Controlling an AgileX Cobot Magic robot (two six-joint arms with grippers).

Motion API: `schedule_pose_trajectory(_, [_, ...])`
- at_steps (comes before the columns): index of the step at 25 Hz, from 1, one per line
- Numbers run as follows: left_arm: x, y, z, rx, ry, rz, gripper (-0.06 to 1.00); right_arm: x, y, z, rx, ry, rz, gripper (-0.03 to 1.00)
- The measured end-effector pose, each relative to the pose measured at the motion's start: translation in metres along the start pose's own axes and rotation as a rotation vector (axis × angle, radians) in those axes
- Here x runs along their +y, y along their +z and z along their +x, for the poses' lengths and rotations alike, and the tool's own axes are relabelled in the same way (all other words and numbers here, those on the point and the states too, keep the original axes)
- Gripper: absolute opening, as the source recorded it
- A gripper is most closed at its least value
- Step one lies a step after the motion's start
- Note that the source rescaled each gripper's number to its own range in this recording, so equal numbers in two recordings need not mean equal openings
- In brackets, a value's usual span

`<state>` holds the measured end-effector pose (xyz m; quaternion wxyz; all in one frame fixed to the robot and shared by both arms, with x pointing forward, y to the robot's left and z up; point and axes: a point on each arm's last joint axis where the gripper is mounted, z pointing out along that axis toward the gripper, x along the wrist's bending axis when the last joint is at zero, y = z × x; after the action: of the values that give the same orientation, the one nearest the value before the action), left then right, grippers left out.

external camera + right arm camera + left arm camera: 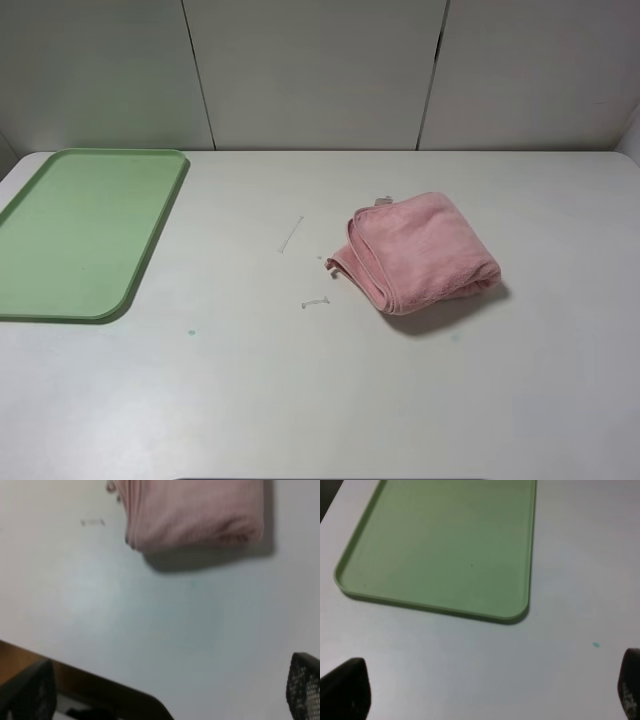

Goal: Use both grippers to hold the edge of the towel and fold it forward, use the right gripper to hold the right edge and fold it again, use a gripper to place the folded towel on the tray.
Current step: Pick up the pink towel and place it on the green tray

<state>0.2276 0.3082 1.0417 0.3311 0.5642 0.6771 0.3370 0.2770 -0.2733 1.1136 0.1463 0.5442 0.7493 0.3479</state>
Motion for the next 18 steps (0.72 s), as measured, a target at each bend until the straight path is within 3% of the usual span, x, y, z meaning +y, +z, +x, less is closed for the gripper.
schedule_pose_trajectory(6, [0.000, 0.000, 0.000, 0.000, 0.000, 0.000, 1.00, -0.025, -0.016, -0.004, -0.014, 0.013, -0.120, 1.00])
schedule_pose_trajectory(13, [0.000, 0.000, 0.000, 0.000, 0.000, 0.000, 1.00, -0.058, 0.002, -0.016, -0.196, 0.103, -0.170, 1.00])
schedule_pose_trajectory(18, [0.000, 0.000, 0.000, 0.000, 0.000, 0.000, 1.00, -0.068, 0.009, -0.019, -0.307, 0.095, -0.275, 1.00])
